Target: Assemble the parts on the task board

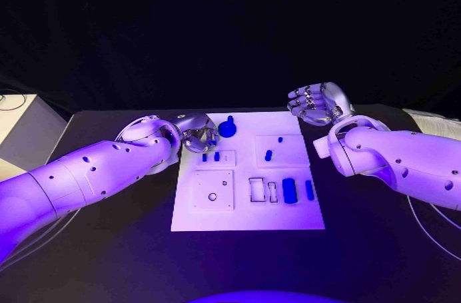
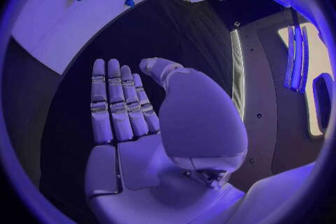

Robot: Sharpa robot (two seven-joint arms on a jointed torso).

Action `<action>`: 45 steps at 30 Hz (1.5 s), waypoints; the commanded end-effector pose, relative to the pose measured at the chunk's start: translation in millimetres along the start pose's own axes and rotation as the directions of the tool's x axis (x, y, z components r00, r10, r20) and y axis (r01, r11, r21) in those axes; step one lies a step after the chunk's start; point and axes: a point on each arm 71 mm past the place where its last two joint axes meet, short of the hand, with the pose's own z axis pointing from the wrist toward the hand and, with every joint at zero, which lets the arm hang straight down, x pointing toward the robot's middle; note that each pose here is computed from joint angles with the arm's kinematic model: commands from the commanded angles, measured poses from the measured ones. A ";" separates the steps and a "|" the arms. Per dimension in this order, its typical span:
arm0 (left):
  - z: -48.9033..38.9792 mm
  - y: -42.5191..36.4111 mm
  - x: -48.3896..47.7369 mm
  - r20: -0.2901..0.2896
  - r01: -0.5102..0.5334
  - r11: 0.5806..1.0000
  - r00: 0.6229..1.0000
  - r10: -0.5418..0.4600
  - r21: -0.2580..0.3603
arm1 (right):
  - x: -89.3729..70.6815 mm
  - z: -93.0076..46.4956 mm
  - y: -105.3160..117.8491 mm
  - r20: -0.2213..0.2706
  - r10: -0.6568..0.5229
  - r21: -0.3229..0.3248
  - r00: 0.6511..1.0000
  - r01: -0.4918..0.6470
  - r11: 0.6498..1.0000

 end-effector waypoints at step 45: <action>-24.9 29.7 -32.5 0.076 0.068 0.995 0.995 -0.062 -0.068 | -2.1 2.0 -4.7 -0.034 -0.007 -0.001 0.999 0.007 1.000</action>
